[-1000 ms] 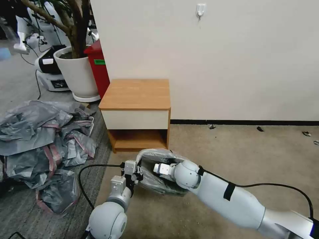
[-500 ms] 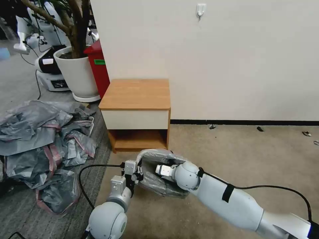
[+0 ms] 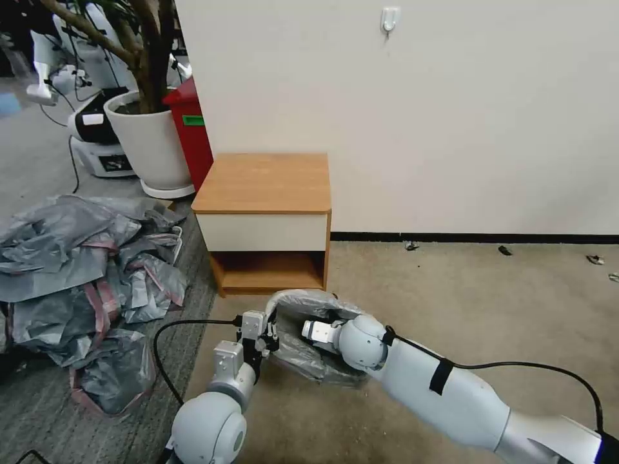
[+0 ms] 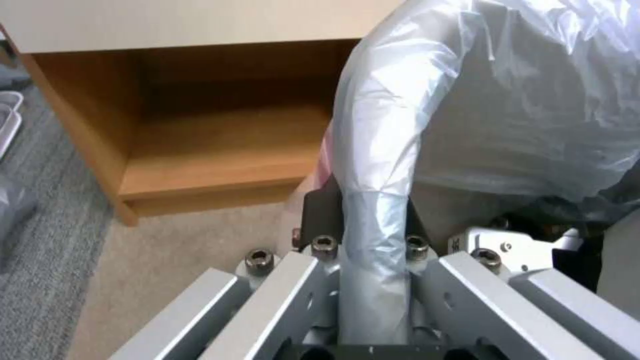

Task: Pick up the garbage bag from the table and place it over the trash can.

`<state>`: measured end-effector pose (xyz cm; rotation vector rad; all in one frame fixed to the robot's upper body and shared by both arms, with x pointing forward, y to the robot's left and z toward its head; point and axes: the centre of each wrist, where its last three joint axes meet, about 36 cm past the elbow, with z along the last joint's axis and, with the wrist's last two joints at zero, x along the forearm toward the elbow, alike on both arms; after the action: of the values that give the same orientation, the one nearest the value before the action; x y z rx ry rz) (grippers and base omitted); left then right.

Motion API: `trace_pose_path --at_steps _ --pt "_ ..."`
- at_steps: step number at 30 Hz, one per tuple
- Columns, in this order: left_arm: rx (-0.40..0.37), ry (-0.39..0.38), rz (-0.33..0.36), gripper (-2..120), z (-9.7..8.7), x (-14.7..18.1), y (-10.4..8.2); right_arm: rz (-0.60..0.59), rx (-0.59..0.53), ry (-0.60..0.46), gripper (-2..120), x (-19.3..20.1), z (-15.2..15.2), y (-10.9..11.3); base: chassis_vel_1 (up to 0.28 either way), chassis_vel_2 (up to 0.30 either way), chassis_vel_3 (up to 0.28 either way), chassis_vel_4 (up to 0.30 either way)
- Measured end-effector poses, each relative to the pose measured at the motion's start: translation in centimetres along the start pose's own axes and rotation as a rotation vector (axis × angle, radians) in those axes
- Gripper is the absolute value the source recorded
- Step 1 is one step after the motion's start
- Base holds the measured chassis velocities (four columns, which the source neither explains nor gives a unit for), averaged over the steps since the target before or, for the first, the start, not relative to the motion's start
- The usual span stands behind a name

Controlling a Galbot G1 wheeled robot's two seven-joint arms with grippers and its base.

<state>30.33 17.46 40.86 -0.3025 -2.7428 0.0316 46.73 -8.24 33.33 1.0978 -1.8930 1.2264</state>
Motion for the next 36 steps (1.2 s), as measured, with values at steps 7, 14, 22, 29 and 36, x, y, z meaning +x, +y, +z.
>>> trace_pose_path --at_steps 7,14,22,29,36 --pt "-0.001 0.007 -0.007 2 0.2 -0.4 0.3 0.003 -0.004 0.0 0 0.1 0.1 -0.1 0.0 0.0 0.0 0.0" --pt "-0.002 0.022 -0.025 2 0.8 -1.3 0.7 0.015 -0.009 -0.012 0 0.8 0.2 -0.7 0.0 0.0 0.0 0.0" --pt "0.022 0.031 -0.038 2 1.0 -1.9 0.7 0.015 -0.02 -0.033 0 1.6 0.1 -0.9 0.0 0.0 0.0 0.0" --pt "0.049 0.05 -0.056 2 1.2 -2.6 0.9 0.014 -0.024 -0.082 0 3.3 -0.4 -0.8 0.0 0.0 0.0 0.0" --pt "0.059 0.058 -0.065 2 1.2 -2.8 1.0 0.008 -0.034 -0.129 0 4.6 -1.0 -0.6 0.0 0.0 0.0 0.0"
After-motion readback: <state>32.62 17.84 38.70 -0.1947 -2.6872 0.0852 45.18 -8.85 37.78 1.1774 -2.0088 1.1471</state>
